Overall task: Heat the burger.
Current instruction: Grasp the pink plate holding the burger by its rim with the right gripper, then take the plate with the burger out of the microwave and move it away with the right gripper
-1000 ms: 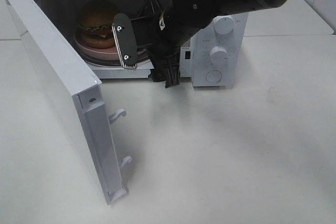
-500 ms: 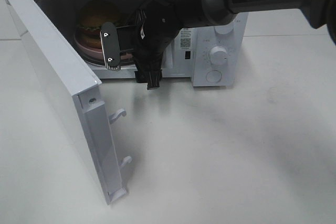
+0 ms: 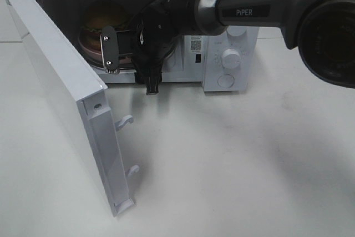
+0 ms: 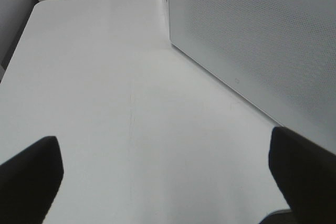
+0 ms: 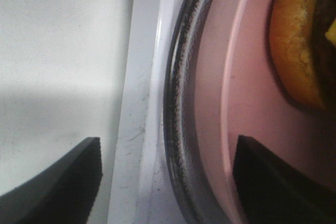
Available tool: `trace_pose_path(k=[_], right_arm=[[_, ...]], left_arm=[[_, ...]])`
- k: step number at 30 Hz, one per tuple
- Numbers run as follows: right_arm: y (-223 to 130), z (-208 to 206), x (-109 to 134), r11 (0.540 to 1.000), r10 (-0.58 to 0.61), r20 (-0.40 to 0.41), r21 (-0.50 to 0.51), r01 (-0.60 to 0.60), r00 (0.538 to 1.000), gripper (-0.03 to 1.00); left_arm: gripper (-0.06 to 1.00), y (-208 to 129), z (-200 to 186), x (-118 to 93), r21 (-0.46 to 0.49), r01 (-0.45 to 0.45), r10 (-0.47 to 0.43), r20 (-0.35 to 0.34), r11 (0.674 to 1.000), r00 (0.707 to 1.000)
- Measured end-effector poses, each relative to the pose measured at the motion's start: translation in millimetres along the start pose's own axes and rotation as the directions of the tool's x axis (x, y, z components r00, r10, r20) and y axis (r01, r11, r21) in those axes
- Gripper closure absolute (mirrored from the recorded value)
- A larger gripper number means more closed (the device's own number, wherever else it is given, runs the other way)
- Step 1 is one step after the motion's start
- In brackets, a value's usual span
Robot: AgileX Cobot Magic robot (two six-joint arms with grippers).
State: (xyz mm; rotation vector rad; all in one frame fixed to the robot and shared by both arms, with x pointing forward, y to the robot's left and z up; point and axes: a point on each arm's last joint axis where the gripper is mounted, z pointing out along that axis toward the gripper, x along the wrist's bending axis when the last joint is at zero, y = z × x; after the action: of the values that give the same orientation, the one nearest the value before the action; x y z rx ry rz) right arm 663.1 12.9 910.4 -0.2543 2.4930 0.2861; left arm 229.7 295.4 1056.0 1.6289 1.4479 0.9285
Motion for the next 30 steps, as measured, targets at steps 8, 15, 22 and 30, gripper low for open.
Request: trace_pose_path(k=[8,15,22,30], right_arm=[[3,0,-5,1.000,-0.008,0.034,-0.021,0.009,0.999,0.73],[6,-3,-2,1.000,-0.016,0.007,-0.008,0.016,1.000,0.90],[7,-12,6,0.996,-0.088,-0.020,-0.005,0.088,0.996,0.90],[2,-29,22,0.969,-0.246,-0.054,-0.017,0.245,0.968,0.91]], left_arm=[[-0.05,0,0,0,0.000,0.000,0.000,0.000,1.000,1.000],[-0.05,0,0,0,0.000,0.000,0.000,0.000,1.000,1.000],[-0.05,0,0,0,0.000,0.000,0.000,0.000,1.000,1.000],[-0.05,0,0,0,0.000,0.000,0.000,0.000,1.000,1.000]])
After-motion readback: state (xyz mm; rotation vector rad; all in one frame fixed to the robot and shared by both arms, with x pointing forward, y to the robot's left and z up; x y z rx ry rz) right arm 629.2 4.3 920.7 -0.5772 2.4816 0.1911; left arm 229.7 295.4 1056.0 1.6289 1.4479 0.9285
